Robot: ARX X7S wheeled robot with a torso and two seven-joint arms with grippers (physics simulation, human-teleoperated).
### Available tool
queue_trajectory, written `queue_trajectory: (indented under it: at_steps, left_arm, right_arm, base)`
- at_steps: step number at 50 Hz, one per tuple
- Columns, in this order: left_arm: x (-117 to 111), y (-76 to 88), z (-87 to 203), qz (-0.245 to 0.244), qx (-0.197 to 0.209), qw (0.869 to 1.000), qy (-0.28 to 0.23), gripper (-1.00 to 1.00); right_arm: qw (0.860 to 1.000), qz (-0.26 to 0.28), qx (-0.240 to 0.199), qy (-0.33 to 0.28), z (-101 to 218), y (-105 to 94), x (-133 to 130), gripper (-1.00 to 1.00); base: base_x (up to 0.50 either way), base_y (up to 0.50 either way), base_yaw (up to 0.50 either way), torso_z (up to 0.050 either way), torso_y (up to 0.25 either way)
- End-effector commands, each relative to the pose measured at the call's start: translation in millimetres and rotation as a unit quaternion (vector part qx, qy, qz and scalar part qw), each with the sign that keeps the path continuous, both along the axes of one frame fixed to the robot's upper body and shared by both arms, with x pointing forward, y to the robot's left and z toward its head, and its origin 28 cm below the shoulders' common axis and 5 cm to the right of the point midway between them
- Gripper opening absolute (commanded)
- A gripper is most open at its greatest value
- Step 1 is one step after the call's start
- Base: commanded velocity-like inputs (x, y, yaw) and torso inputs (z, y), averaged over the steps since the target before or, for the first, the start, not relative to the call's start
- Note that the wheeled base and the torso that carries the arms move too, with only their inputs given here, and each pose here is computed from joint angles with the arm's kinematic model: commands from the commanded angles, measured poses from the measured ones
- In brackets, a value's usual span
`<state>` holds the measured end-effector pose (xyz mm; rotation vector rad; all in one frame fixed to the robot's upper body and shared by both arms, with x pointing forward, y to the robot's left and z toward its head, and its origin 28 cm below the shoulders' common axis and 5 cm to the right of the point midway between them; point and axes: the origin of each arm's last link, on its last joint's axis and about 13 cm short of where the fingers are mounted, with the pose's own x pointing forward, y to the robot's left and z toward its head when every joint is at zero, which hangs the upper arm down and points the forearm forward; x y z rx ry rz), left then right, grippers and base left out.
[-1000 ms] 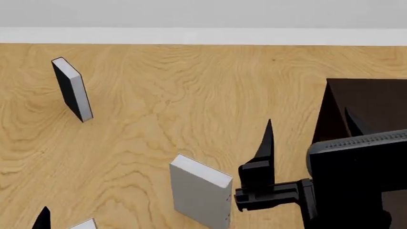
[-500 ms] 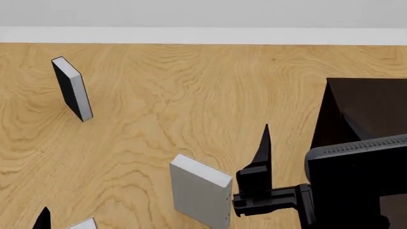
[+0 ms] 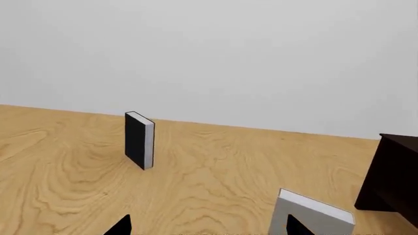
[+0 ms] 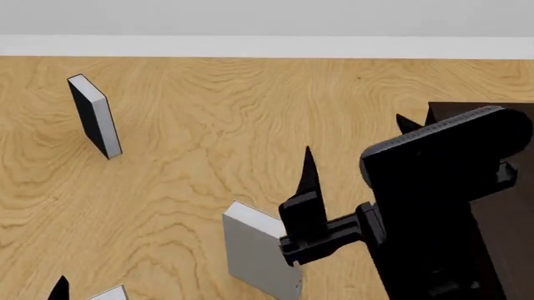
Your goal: Pick up the book on the right and place it on the cabinet shelf.
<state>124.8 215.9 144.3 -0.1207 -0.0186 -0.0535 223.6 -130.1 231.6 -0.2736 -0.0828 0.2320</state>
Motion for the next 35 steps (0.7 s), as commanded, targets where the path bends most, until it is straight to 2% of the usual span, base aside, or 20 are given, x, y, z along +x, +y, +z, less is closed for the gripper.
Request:
queue_trajectory:
  at_steps: [1, 5, 9, 15, 18, 19, 23, 35]
  left_arm:
    - [-2, -0.7, -1, -0.006, -0.003, 1.0, 0.003, 1.0]
    - [-4, -1.0, -1, -0.007, -0.003, 1.0, 0.003, 1.0]
    - [-4, -0.3, -1, -0.006, -0.004, 1.0, 0.001, 1.0]
    - [-4, 0.6, 0, -0.005, -0.003, 1.0, 0.001, 1.0]
    - [-4, 0.7, -1, -0.005, -0.003, 1.0, 0.002, 1.0]
    - [-4, 0.6, -1, -0.006, -0.003, 1.0, 0.002, 1.0]
    - [-4, 0.0, -2, -0.007, -0.004, 1.0, 0.003, 1.0]
    - [-5, -0.9, -2, -0.008, -0.006, 1.0, 0.006, 1.0]
  right_arm:
    - [0.997, 0.065, -0.021, 0.039, 20, 4.7, 25, 1.0]
    - [0.991, 0.115, -0.007, 0.066, 25, 8.6, 40, 1.0]
    - [0.99, 0.119, -0.017, 0.075, 27, 9.5, 54, 1.0]
    - [0.979, 0.177, -0.01, 0.105, 31, 8.2, 70, 1.0]
    - [0.977, 0.177, -0.028, 0.111, 32, 5.5, 78, 1.0]
    - [0.979, 0.167, -0.029, 0.113, 32, 4.0, 83, 1.0]
    - [0.972, 0.184, -0.024, 0.145, 34, 1.1, 91, 1.0]
    - [0.959, 0.22, -0.023, 0.18, 36, -3.8, 106, 1.0]
  base:
    - [0.0, 0.0, 0.0, 0.0, 0.0]
    - [0.0, 0.0, 0.0, 0.0, 0.0]
    - [0.0, 0.0, 0.0, 0.0, 0.0]
    - [0.0, 0.0, 0.0, 0.0, 0.0]
    - [0.0, 0.0, 0.0, 0.0, 0.0]
    - [0.0, 0.0, 0.0, 0.0, 0.0]
    - [0.0, 0.0, 0.0, 0.0, 0.0]
    - [0.0, 0.0, 0.0, 0.0, 0.0]
